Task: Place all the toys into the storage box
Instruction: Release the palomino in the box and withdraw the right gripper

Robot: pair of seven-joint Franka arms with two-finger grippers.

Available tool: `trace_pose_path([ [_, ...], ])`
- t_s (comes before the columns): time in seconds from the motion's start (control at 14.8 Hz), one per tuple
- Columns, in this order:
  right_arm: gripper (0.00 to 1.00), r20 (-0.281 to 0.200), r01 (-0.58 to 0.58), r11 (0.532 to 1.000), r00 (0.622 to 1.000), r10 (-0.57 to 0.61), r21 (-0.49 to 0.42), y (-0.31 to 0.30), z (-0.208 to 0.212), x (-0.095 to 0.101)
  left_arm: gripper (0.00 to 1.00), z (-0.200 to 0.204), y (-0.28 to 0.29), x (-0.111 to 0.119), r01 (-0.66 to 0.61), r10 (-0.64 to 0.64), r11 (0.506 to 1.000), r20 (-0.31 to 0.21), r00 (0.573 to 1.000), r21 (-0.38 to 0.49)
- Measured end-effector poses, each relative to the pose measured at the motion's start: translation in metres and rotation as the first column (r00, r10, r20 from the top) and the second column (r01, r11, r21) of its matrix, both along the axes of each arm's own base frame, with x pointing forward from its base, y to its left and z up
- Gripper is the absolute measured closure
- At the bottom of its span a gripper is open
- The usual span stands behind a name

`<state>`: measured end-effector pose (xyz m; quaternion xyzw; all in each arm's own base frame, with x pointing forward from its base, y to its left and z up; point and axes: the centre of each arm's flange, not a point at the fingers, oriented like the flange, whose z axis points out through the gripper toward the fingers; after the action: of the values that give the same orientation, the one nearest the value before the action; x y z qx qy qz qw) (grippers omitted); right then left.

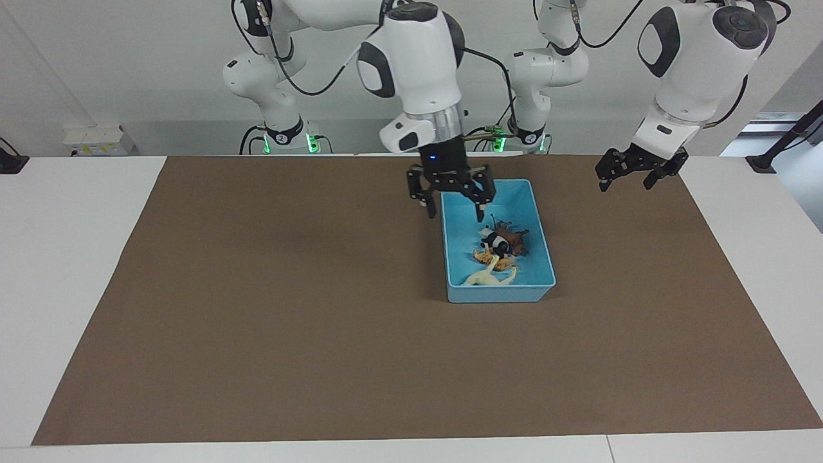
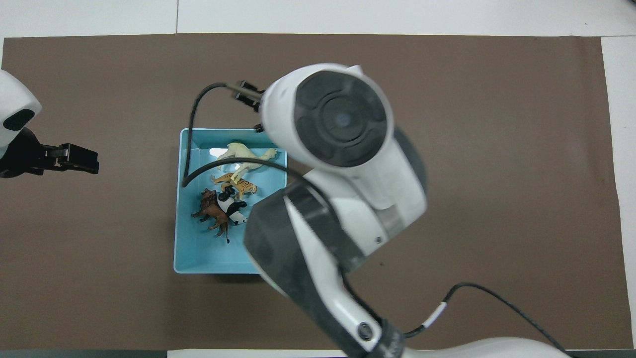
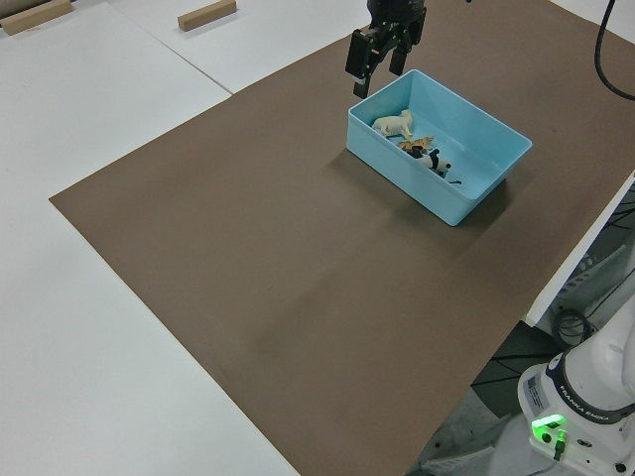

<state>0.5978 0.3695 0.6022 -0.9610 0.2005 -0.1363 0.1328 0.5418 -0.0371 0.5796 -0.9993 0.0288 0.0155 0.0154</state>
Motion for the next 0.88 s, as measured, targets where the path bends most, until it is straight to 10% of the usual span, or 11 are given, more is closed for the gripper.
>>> trace_pose_path([
  [0.47, 0.00, -0.073, -0.345, 0.911, 0.939, 0.337, -0.226, -0.272, -0.009, 0.058, 0.00, 0.007, 0.000, 0.008, 0.000, 0.000, 1.000, 0.008, 1.000, -0.003],
  [0.88, 0.00, -0.240, -0.390, 0.901, 0.908, 0.342, -0.189, -0.401, -0.012, 0.014, 0.00, 0.014, -0.005, 0.011, 0.010, -0.009, 1.000, 0.018, 1.000, -0.004],
])
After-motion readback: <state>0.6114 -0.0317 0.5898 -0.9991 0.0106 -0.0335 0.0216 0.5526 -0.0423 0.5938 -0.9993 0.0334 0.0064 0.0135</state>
